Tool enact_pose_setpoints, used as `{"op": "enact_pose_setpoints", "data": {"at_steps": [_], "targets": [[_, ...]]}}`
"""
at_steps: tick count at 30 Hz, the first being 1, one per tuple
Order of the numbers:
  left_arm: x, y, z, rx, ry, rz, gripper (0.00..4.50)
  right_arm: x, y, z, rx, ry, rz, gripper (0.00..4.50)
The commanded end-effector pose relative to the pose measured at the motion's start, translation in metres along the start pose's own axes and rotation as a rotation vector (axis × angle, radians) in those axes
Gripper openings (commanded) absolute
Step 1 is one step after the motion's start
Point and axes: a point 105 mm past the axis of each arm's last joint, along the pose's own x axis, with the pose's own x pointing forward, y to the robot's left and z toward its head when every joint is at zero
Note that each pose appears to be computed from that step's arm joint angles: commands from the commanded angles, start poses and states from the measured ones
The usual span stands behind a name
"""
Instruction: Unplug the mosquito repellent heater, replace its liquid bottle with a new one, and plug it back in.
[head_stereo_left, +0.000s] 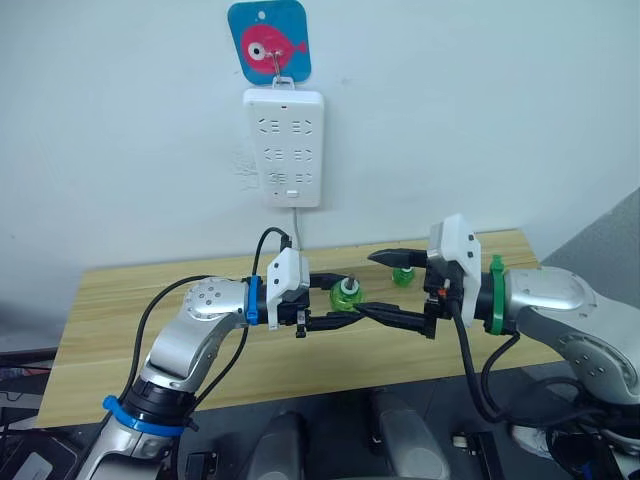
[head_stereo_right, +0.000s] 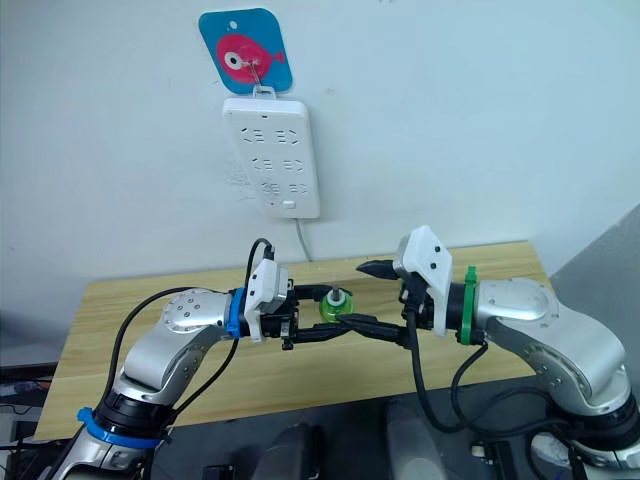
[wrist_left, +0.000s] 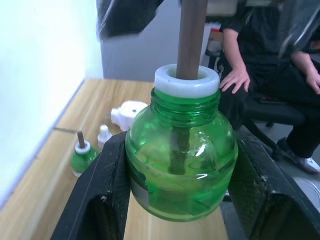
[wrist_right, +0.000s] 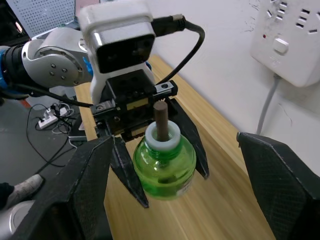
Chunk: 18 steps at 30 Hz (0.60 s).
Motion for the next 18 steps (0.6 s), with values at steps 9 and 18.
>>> {"op": "enact_pose_setpoints", "data": {"at_steps": [9,18], "targets": [[0.005,-0.001,0.010,0.034,-0.048,-0.018,2.30,0.015,0.009,0.004,-0.016,-0.026,0.064,4.10],[0.006,-0.001,0.012,0.041,-0.059,-0.015,2.30,0.017,0.009,0.000,-0.033,-0.014,0.066,2.39]]}}
